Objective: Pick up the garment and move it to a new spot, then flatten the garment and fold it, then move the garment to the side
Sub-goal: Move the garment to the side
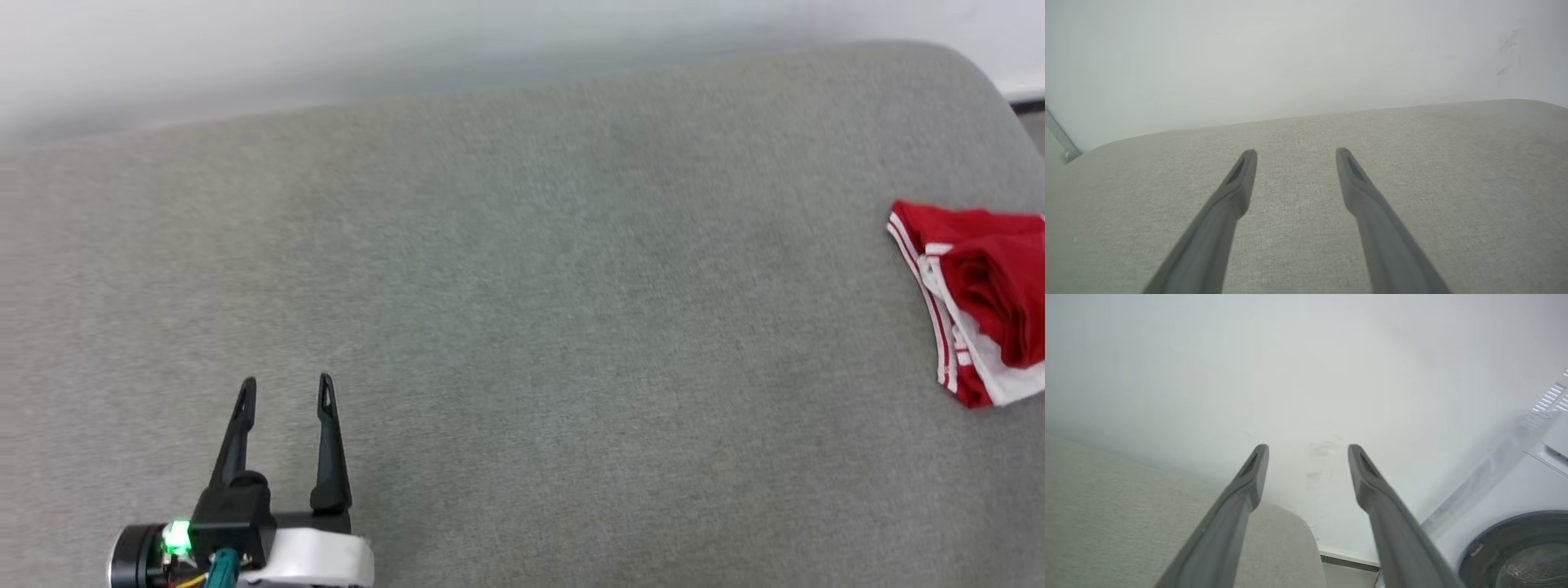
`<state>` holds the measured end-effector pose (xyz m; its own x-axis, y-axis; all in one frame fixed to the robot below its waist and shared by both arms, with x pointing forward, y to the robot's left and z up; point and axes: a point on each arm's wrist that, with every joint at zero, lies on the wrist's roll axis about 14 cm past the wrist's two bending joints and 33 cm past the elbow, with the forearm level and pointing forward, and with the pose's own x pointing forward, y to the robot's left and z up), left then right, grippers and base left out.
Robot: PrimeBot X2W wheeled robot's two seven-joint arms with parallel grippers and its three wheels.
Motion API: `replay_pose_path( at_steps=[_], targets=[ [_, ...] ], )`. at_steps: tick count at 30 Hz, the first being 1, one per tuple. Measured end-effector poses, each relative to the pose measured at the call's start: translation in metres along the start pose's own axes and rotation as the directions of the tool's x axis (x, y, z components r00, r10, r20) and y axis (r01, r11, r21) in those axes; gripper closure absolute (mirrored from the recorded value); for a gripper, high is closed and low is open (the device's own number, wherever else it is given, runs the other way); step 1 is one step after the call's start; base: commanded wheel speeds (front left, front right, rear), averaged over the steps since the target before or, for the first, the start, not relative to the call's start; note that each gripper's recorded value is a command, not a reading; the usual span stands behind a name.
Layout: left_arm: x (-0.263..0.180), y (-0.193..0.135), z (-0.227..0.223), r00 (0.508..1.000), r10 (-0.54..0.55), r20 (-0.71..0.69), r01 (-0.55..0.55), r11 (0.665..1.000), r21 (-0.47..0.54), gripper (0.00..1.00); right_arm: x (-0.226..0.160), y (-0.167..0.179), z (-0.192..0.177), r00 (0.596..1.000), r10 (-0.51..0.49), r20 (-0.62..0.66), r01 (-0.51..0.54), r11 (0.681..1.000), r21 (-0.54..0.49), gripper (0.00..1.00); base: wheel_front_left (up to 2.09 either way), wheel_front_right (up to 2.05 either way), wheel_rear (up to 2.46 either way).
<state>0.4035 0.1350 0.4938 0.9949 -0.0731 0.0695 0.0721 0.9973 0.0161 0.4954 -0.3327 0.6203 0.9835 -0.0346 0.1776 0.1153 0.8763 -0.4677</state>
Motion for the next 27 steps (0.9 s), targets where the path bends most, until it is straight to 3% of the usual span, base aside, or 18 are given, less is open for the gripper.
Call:
replay_pose_path(
  at_steps=[5,10,19,27],
  targets=[
    [-0.021,0.012,0.012,0.999,0.041,0.019,-0.041,0.999,0.011,0.0,-0.015,0.05,0.035,0.991,0.054,0.125,-0.068,0.992,0.11,0.0,0.0,0.0,0.0],
    [-0.039,0.023,0.021,0.997,0.075,0.033,-0.076,0.997,0.018,0.0,-0.043,0.091,0.063,0.973,0.075,0.218,-0.127,0.963,0.237,0.0,0.0,0.0,0.0],
    [-0.057,0.032,0.024,0.994,0.108,0.037,-0.108,0.994,0.022,0.0,-0.101,0.137,0.056,0.979,0.073,0.193,-0.15,0.894,0.422,0.0,0.0,0.0,0.0],
    [-0.069,0.04,0.025,0.99,0.134,0.037,-0.135,0.991,0.025,0.0,-0.142,0.153,0.032,0.992,0.085,0.097,-0.121,0.868,0.482,0.0,0.0,0.0,0.0]
  ],
)
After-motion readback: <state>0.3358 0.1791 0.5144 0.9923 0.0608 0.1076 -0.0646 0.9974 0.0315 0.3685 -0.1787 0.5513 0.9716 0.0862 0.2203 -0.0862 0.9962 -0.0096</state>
